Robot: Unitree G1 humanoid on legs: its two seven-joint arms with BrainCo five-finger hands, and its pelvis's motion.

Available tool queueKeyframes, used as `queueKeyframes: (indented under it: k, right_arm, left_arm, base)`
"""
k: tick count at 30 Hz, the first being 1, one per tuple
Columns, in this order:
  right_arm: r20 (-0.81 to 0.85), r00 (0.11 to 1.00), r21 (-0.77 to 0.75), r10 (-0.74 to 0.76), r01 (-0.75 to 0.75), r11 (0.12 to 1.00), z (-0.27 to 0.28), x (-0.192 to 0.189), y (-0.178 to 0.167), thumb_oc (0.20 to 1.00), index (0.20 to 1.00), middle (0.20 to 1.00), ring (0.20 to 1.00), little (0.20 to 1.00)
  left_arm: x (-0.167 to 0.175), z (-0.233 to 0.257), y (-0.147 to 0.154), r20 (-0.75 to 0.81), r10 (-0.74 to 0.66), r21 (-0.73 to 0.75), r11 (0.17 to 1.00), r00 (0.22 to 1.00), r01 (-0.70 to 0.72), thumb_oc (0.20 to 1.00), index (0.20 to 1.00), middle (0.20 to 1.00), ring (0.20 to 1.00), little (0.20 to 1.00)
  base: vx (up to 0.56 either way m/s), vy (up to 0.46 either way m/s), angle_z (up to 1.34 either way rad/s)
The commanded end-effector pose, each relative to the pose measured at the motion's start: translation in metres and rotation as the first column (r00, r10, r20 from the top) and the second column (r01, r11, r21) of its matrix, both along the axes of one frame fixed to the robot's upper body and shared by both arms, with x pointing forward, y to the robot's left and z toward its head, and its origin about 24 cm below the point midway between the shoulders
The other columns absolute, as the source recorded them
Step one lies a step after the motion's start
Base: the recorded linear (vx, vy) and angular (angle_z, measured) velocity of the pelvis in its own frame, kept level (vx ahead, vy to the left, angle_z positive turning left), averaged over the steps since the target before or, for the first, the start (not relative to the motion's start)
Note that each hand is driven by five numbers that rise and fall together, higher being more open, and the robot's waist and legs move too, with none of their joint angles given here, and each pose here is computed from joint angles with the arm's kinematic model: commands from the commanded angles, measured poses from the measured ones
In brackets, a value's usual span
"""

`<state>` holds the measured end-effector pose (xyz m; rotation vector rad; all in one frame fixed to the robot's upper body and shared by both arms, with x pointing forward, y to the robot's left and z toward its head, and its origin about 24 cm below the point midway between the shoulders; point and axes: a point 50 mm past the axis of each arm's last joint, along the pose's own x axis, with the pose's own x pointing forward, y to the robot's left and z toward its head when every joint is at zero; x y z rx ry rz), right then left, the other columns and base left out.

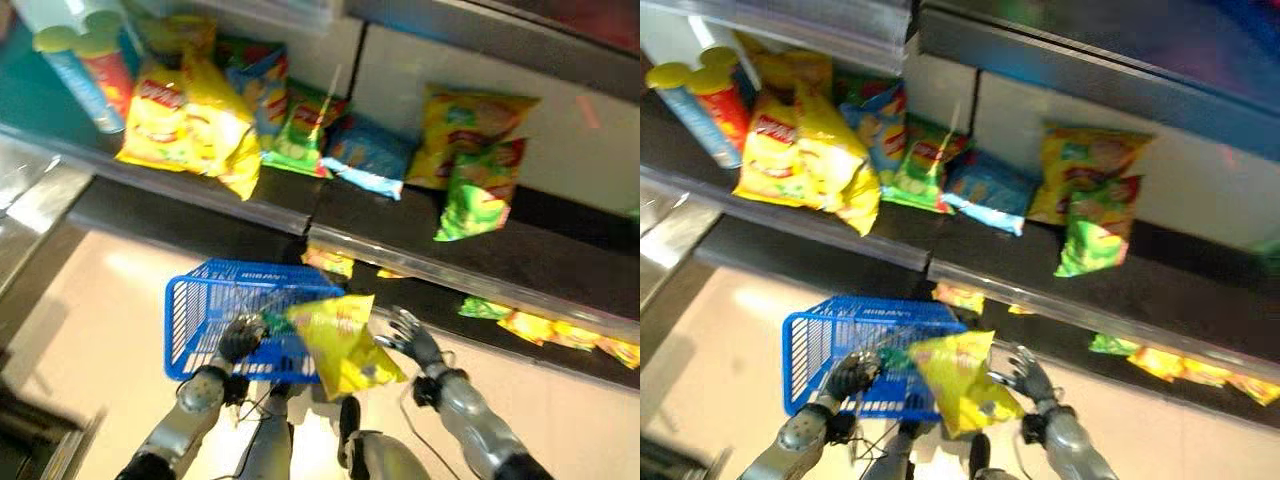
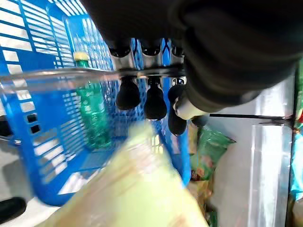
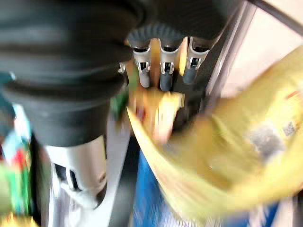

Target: Pick up the snacks into the basket

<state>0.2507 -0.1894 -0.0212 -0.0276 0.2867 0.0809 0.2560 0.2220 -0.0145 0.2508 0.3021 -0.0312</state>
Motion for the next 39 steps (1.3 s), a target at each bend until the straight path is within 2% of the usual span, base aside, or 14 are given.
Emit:
queueKeyframes:
  k: [1,5,6,10,12,25,35,39]
  right_arm:
    - [0.039,0.995,-0.045,0.094,-0.092,0.995,0.005,-0.001,0.002,1.0,1.0,1.0,1.0,1.0]
    - [-0.077,0.996,-0.097,0.034,-0.041,0.994,-0.021,-0.029,-0.021,1.0,1.0,1.0,1.0,1.0]
    - [-0.142,0.99,-0.112,-0.019,0.003,0.994,-0.035,-0.043,-0.032,1.0,1.0,1.0,1.0,1.0]
    - [-0.266,0.957,-0.115,-0.116,0.088,0.99,-0.06,-0.073,-0.046,1.0,1.0,1.0,1.0,1.0]
    - [-0.277,0.949,-0.106,-0.148,0.123,0.987,-0.063,-0.076,-0.048,1.0,1.0,1.0,1.0,1.0]
    - [-0.149,0.986,-0.006,-0.08,0.08,0.997,-0.041,-0.056,-0.024,1.0,1.0,1.0,1.0,1.0]
    - [-0.148,0.987,-0.018,-0.068,0.066,0.998,-0.042,-0.052,-0.016,1.0,1.0,1.0,1.0,1.0]
    - [-0.058,0.997,-0.029,-0.054,0.052,0.998,-0.023,-0.039,-0.017,1.0,1.0,1.0,1.0,1.0]
  left_arm:
    - [0.001,0.025,-0.003,0.163,-0.083,0.041,0.996,0.983,0.077,0.2,0.2,0.2,0.2,0.2]
    - [-0.016,0.001,0.015,0.065,-0.012,0.054,0.999,0.998,0.009,0.2,0.2,0.2,0.2,0.2]
    - [-0.025,-0.007,0.021,0.03,0.019,0.054,0.998,0.999,-0.02,0.2,0.2,0.2,0.2,0.2]
    - [-0.046,-0.029,0.029,-0.065,0.073,0.046,0.997,0.995,-0.07,0.2,0.2,0.2,0.2,0.2]
    - [-0.051,-0.034,0.03,-0.091,0.083,0.047,0.996,0.992,-0.079,0.2,0.2,0.2,0.2,0.2]
    - [-0.059,-0.045,0.016,-0.132,0.044,0.056,0.998,0.99,-0.037,0.2,0.2,0.2,0.2,0.2]
    - [-0.061,-0.051,0.014,-0.15,0.065,0.047,0.997,0.986,-0.058,0.2,0.2,0.2,0.2,0.2]
    - [-0.06,-0.047,0.016,-0.131,0.067,0.046,0.997,0.989,-0.062,0.2,0.2,0.2,0.2,0.2]
  base:
    - [0.08,0.055,-0.32]
    - [0.08,0.035,-0.03]
    - [0.07,0.016,0.01]
    - [0.09,-0.003,-0.01]
    - [0.08,-0.005,-0.04]
    - [0.02,-0.009,0.0]
    - [0.01,-0.012,0.03]
    - [0.0,0.0,0.0]
